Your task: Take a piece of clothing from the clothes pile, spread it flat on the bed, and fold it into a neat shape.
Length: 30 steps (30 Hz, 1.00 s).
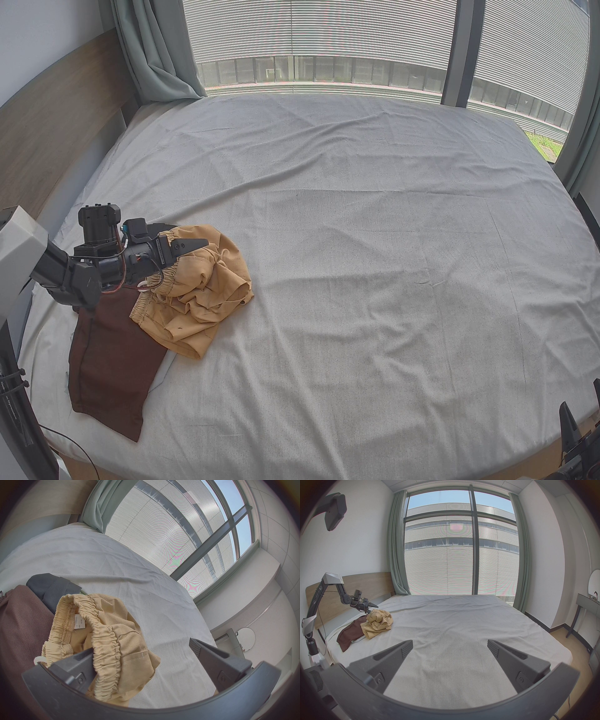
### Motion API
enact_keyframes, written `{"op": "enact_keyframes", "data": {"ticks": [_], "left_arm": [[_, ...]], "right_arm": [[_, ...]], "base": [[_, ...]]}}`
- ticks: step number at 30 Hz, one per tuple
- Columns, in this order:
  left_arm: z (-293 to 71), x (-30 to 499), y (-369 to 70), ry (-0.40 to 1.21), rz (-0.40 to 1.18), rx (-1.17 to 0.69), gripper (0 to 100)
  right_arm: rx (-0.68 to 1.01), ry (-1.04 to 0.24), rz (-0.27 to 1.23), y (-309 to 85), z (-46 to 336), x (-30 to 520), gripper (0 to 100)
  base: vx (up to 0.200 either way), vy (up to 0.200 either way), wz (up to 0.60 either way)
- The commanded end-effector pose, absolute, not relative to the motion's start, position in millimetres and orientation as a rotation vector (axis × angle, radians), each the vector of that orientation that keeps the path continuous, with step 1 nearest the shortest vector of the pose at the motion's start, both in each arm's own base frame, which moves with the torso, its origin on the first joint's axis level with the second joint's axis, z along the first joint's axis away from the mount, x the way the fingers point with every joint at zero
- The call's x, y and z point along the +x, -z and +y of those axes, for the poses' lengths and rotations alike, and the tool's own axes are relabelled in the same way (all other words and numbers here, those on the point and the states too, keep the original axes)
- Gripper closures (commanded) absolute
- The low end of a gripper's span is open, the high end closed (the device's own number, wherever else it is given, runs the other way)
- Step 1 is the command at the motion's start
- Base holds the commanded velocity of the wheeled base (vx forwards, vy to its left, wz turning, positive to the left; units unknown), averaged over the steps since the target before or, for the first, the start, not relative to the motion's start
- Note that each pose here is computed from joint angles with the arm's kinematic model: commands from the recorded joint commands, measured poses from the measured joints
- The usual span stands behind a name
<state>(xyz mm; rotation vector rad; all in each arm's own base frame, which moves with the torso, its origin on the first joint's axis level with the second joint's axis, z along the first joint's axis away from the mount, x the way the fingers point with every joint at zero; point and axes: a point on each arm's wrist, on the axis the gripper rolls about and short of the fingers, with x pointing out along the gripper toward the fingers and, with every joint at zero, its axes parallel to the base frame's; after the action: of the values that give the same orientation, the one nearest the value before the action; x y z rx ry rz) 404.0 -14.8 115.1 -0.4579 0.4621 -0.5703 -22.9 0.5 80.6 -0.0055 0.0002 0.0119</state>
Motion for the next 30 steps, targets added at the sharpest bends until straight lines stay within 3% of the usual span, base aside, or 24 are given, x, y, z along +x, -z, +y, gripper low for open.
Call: {"op": "enact_keyframes", "data": {"ticks": [1,6,7,21,30], "left_arm": [[-17.8,407.0,-110.3,0.573,0.471,-0.46,0],[-17.8,409.3,-104.2,0.573,0.471,-0.463,0],[-17.8,410.5,-102.6,0.572,0.473,-0.465,100],[-15.3,400.8,-91.4,0.561,0.482,-0.488,100],[-13.4,379.6,-107.9,0.567,0.385,-0.561,100]], "right_arm": [[-0.006,-0.012,0.005,-76.3,0.6,-22.6,0],[-0.006,-0.012,0.006,-75.9,0.6,-22.5,0],[-0.006,-0.012,0.005,-76.3,0.6,-22.6,0],[-0.006,-0.014,0.005,-76.3,0.5,-22.6,0],[-0.006,-0.014,0.006,-75.9,0.5,-22.5,0]], "base": [[0.0,0.0,0.0],[0.0,0.0,0.0],[0.0,0.0,0.0],[0.0,0.0,0.0],[0.0,0.0,0.0]]}}
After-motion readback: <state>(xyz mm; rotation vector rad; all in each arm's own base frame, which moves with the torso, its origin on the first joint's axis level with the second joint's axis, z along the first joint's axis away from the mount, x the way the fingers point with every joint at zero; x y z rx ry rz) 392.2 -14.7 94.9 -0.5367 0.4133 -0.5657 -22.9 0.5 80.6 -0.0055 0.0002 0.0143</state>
